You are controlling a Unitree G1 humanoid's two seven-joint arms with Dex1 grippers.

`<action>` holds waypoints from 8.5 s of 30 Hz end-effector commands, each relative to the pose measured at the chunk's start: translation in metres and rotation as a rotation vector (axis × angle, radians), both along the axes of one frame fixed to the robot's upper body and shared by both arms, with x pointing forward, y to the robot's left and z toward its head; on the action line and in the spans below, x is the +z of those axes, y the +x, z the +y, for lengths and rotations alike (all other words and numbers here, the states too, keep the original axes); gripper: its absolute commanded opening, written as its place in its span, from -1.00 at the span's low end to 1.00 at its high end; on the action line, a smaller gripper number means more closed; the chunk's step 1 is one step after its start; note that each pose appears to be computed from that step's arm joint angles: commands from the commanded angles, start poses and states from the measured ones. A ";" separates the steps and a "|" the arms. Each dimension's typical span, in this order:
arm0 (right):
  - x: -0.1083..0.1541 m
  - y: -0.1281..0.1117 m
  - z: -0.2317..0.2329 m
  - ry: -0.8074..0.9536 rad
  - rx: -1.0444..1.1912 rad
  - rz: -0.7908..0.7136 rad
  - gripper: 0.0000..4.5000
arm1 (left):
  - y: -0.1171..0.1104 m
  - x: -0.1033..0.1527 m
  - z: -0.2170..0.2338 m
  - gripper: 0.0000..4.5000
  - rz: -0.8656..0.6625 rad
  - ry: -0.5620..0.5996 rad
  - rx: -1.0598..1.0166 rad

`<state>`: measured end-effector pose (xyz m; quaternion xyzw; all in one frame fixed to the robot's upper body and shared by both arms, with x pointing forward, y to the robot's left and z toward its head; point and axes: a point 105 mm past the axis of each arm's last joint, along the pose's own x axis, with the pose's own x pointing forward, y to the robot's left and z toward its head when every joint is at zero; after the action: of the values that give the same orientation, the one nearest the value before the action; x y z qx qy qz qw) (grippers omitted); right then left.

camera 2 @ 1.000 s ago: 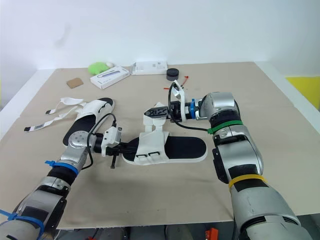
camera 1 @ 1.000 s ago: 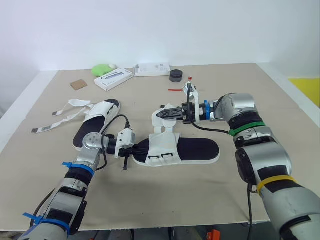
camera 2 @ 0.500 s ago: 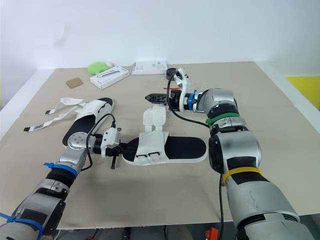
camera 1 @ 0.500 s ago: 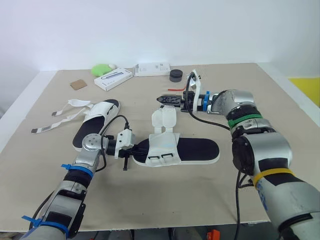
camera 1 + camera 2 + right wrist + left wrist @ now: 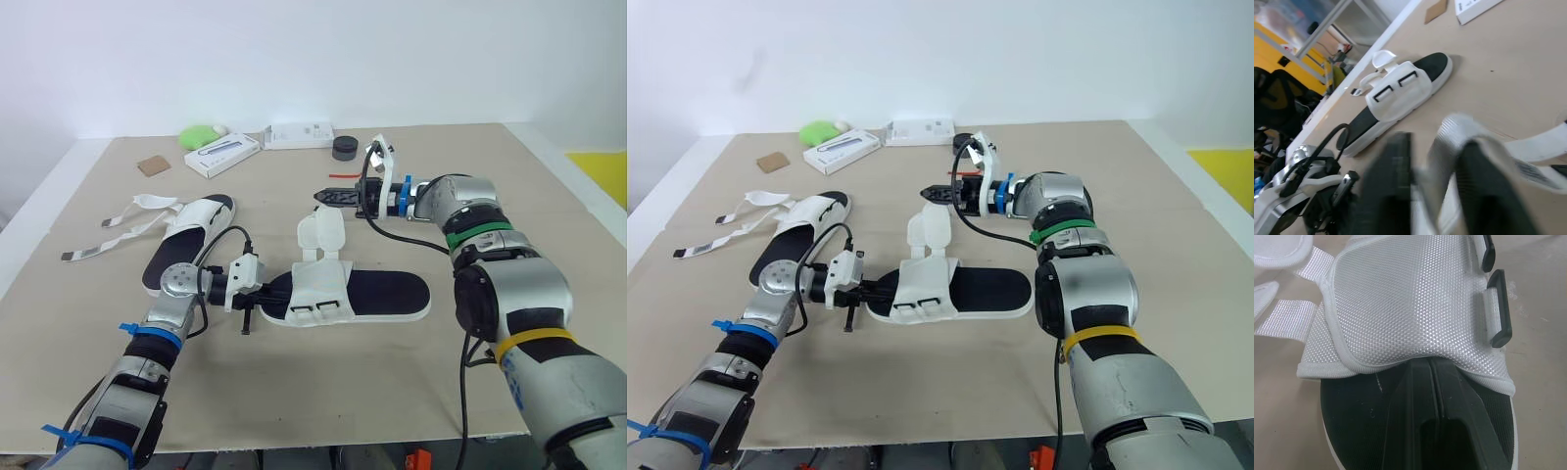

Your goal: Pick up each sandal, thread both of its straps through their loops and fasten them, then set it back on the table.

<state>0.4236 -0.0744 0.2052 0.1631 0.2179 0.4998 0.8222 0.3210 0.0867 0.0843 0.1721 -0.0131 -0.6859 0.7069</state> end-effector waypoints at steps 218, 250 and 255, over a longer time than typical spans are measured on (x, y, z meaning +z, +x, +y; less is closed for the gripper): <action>0.000 -0.103 -0.012 -0.125 0.077 0.367 -0.99 | -0.026 -0.071 -0.002 -1.00 0.230 0.243 -0.083; -0.040 -0.150 -0.007 -0.304 0.220 0.423 -0.99 | -0.028 -0.076 -0.001 -1.00 0.242 0.221 -0.049; -0.037 -0.158 0.001 -0.281 0.273 0.384 -0.99 | -0.028 -0.076 -0.001 -1.00 0.240 0.220 -0.049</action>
<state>0.2734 -0.0779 0.1609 0.1129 0.4695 0.5040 0.7162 0.3184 0.0653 0.0800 0.1847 -0.0143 -0.7131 0.6762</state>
